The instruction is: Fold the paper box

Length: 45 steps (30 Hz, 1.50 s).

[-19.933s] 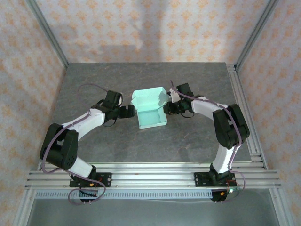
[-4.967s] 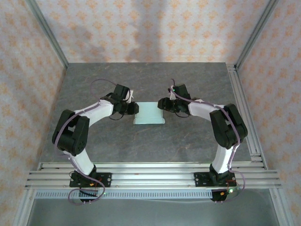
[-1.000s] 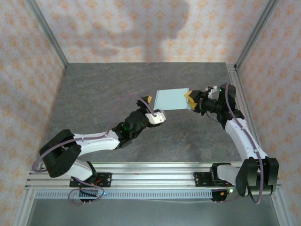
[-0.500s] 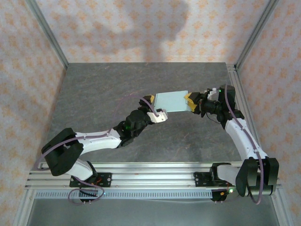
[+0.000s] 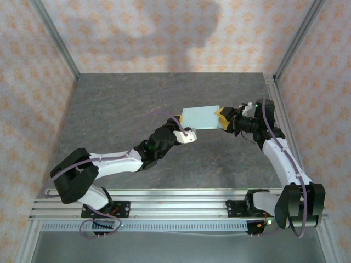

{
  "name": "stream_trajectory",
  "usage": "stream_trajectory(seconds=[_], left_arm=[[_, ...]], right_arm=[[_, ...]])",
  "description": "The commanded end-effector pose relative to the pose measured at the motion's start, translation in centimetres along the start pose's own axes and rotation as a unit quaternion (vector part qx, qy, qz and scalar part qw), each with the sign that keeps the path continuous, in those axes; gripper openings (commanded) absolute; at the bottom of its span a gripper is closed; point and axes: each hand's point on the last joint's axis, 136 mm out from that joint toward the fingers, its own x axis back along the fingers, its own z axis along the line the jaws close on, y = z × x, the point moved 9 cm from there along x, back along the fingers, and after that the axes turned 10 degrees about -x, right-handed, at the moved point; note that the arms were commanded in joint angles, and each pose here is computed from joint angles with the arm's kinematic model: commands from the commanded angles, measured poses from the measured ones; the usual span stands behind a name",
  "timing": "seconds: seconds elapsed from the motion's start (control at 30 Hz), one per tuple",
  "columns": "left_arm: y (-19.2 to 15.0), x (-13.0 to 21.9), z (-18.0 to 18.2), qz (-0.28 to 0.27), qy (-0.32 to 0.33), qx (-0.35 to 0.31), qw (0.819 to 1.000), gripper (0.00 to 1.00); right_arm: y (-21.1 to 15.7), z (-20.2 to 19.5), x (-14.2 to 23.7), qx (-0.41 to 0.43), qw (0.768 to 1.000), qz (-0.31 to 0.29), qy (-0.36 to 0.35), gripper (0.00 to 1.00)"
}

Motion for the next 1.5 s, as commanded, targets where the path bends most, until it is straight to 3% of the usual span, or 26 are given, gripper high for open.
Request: stream_trajectory(seconds=[0.0, 0.1, 0.2, 0.33, 0.47, 0.6, 0.8, 1.03, 1.23, 1.47], left_arm=[[0.9, -0.2, 0.9, -0.004, 0.008, 0.014, 1.0, 0.36], [0.9, -0.3, 0.8, 0.0, -0.004, 0.017, 1.0, 0.34], [0.8, -0.4, 0.4, 0.008, -0.018, 0.019, 1.0, 0.33], [0.4, -0.4, -0.2, 0.026, -0.053, 0.036, 0.998, 0.32], [-0.9, -0.3, -1.0, 0.058, -0.114, 0.081, 0.989, 0.32], [-2.6, 0.4, -1.6, 0.089, -0.174, 0.124, 0.973, 0.3], [-3.9, 1.1, -2.5, 0.125, -0.271, 0.17, 0.939, 0.3], [-4.8, 1.9, -2.7, 0.17, -0.363, 0.207, 0.892, 0.31], [-5.4, 2.3, -3.3, 0.211, -0.41, 0.179, 0.869, 0.31], [-5.4, 1.8, -3.9, 0.219, -0.452, 0.18, 0.845, 0.31]], right_arm=[[-0.1, 0.6, 0.2, 0.001, 1.0, 0.003, 0.006, 0.37], [0.0, 0.8, 0.1, 0.001, 1.0, -0.001, 0.01, 0.4], [0.1, 1.3, 0.4, 0.016, 1.0, -0.021, 0.014, 0.53], [0.2, 1.7, 1.3, 0.06, 0.995, -0.08, 0.005, 0.74], [0.3, 1.4, 2.5, 0.107, 0.982, -0.144, -0.052, 0.8], [0.0, 1.6, 3.6, 0.208, 0.956, -0.18, -0.101, 0.8], [-0.7, 2.0, 5.1, 0.376, 0.887, -0.195, -0.183, 0.77], [-2.6, 0.5, 3.3, 0.545, 0.779, -0.138, -0.278, 0.74], [-4.6, -0.6, -0.3, 0.616, 0.749, -0.041, -0.241, 0.63], [-5.5, -1.5, -3.2, 0.654, 0.715, 0.049, -0.242, 0.51]])
